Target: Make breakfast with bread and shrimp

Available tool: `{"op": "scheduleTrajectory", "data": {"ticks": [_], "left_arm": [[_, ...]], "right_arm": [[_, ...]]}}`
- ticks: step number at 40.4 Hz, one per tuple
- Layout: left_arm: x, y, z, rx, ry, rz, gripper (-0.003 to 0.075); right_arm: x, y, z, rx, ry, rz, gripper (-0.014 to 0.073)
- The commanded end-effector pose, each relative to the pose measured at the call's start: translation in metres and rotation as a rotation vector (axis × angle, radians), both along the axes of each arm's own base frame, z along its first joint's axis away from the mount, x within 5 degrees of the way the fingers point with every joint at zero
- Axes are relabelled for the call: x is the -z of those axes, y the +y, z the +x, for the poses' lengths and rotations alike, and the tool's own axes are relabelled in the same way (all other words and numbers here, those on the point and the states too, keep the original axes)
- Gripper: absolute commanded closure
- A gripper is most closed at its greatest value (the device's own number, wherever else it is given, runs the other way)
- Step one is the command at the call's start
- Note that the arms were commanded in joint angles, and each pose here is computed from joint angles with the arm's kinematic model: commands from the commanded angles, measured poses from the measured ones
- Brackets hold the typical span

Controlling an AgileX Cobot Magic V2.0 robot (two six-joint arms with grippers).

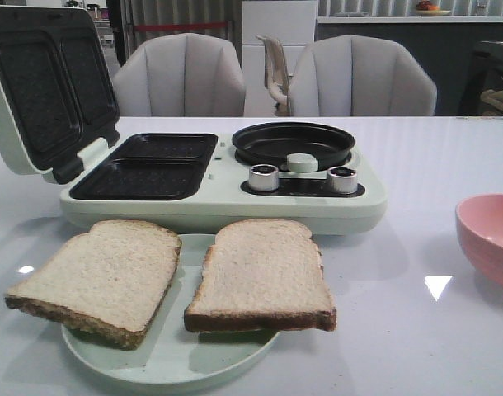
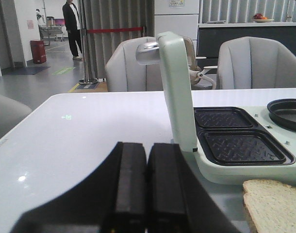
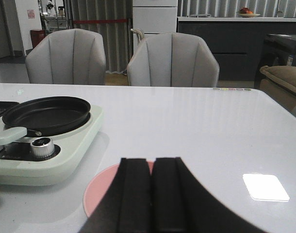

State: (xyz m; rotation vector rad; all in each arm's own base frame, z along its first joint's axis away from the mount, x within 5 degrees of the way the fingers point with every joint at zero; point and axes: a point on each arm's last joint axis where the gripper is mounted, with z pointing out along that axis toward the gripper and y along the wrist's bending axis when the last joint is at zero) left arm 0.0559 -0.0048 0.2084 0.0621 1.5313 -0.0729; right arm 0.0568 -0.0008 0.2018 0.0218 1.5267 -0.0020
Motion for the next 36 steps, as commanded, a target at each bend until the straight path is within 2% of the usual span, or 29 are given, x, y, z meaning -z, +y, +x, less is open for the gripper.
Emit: {"op": "scheduleTrajectory", "data": {"ticks": [1, 33, 36], "left_arm": [[-0.0063, -0.0001, -0.0021, 0.006, -0.099, -0.024, 0.0619], [-0.0063, -0.0001, -0.0021, 0.006, -0.099, -0.024, 0.0619], [-0.0083, 0.0001, -0.0024, 0.008, -0.113, -0.059, 0.0619]], "right_arm": [[-0.0159, -0.0006, -0.0039, 0.009, -0.136, -0.008, 0.0477], [-0.0184, -0.0007, -0.0044, 0.011, -0.16, -0.008, 0.0477], [-0.0198, -0.0008, -0.0048, 0.012, -0.177, -0.012, 0.0477]]}}
